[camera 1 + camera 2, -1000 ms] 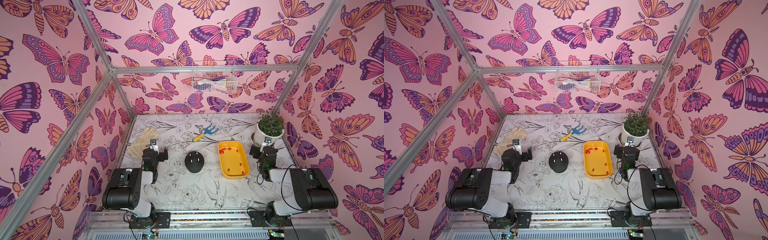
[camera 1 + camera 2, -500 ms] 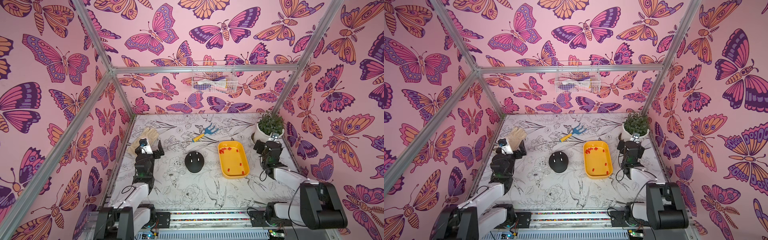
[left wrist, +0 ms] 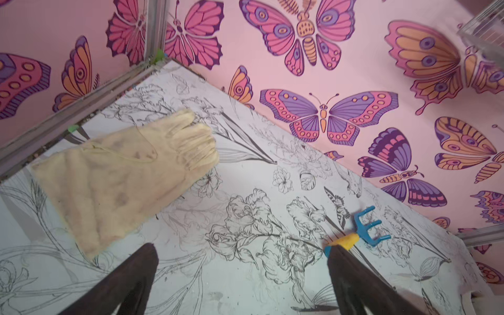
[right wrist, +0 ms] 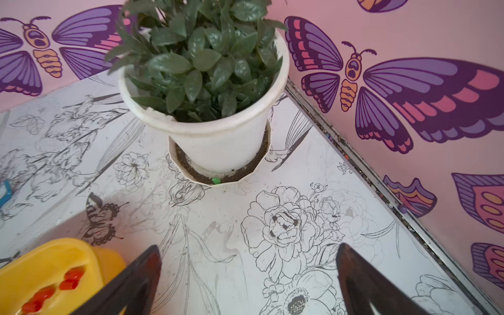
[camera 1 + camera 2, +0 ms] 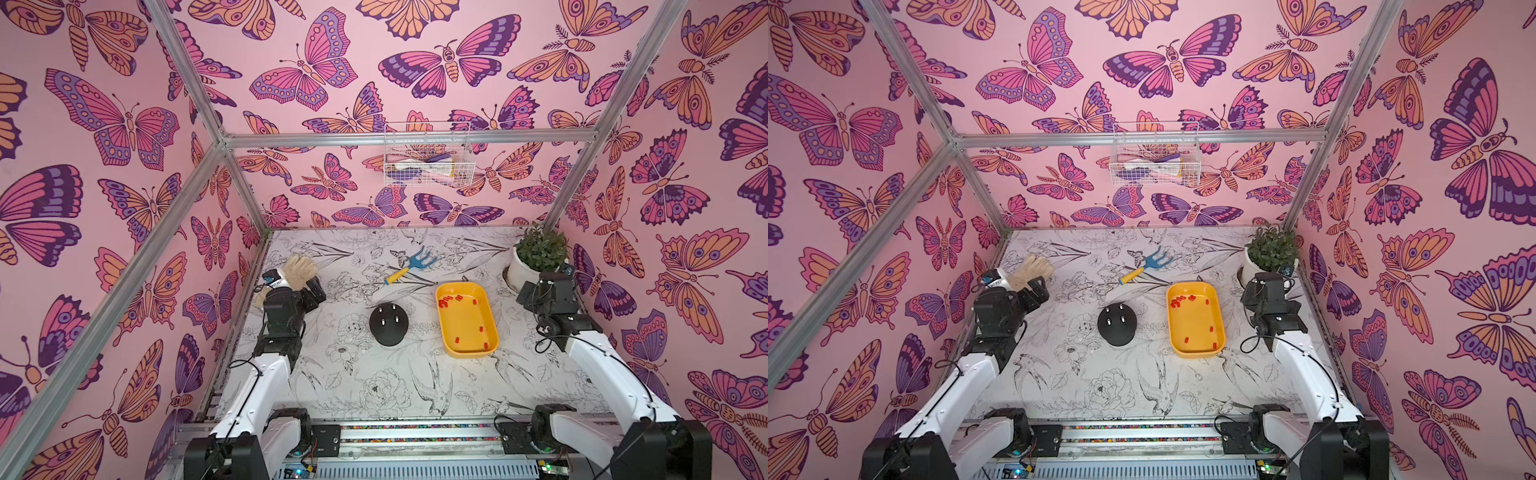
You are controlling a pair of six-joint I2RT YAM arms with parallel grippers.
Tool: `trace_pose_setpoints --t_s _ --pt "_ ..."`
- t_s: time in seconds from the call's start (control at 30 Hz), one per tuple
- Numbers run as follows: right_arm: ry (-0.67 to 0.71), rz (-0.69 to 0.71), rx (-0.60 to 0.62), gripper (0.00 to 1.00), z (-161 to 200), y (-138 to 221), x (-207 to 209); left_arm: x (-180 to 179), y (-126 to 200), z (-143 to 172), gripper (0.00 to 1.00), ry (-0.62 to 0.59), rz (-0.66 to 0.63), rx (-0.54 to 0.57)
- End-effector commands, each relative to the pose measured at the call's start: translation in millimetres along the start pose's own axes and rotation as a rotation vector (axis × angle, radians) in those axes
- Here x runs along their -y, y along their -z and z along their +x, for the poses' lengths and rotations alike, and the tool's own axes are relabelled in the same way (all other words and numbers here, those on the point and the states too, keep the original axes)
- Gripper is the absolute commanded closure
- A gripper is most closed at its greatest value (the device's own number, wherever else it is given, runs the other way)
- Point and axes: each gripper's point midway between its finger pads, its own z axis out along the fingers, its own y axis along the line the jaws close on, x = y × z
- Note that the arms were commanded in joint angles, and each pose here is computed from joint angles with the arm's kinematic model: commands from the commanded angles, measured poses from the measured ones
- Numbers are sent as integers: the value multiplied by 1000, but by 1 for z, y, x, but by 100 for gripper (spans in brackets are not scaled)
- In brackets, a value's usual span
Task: Cover the protruding screws with screw protection sleeves
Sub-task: Pick up the screw protection sleeve from the storage box.
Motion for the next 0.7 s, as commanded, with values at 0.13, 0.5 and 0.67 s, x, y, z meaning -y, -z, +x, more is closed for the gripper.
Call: trace_pose_setpoints --t_s 0.13,0.5,0.67 --pt "99 -88 -145 0 16 30 -19 19 3 29 1 -40 -22 -185" --pt "308 -221 -204 9 16 55 -79 79 16 34 1 -210 10 -327" --pt "376 -288 -266 27 27 54 -108 100 27 39 1 -280 27 -405"
